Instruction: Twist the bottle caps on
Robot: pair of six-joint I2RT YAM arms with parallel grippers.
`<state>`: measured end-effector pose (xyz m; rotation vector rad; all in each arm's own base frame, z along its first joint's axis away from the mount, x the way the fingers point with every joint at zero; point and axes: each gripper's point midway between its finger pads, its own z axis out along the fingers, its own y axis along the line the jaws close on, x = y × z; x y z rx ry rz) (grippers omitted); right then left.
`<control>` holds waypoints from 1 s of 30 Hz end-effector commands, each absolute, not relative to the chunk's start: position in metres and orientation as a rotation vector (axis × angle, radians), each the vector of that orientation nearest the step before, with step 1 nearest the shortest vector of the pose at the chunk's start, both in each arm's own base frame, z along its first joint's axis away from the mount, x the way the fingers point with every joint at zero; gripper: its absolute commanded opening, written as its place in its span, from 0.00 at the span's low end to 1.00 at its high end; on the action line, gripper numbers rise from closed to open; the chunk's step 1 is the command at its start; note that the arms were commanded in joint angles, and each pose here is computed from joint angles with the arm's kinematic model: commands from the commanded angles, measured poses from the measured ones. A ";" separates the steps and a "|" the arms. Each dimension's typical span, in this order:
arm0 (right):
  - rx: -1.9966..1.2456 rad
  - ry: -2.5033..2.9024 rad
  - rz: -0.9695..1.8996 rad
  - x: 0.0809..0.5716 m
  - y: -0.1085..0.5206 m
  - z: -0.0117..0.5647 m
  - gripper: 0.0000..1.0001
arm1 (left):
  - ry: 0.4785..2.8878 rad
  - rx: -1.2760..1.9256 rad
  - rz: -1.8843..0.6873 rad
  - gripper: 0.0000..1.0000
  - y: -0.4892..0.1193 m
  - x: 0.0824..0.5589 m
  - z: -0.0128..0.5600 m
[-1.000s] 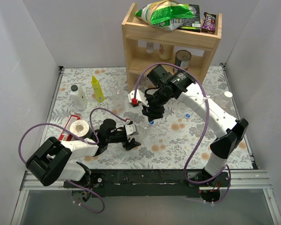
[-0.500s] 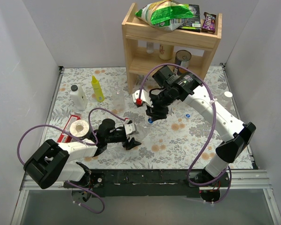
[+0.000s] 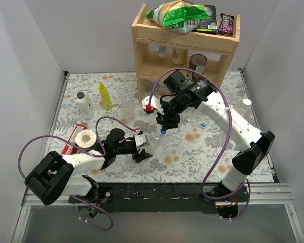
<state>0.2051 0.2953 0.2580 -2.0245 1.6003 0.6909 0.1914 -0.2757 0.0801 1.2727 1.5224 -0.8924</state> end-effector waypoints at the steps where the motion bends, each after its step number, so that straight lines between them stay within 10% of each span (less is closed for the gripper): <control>1: -2.002 1.573 0.712 0.209 0.304 0.266 0.50 | 1.419 1.299 -0.888 0.00 -0.281 0.192 0.097; 24: -1.909 1.584 0.525 0.249 0.293 0.297 0.49 | 1.506 1.241 -0.917 0.00 -0.280 0.194 0.091; 30: -1.763 1.659 0.612 0.261 0.264 0.294 0.76 | 1.615 1.092 -0.937 0.00 -0.276 0.204 0.095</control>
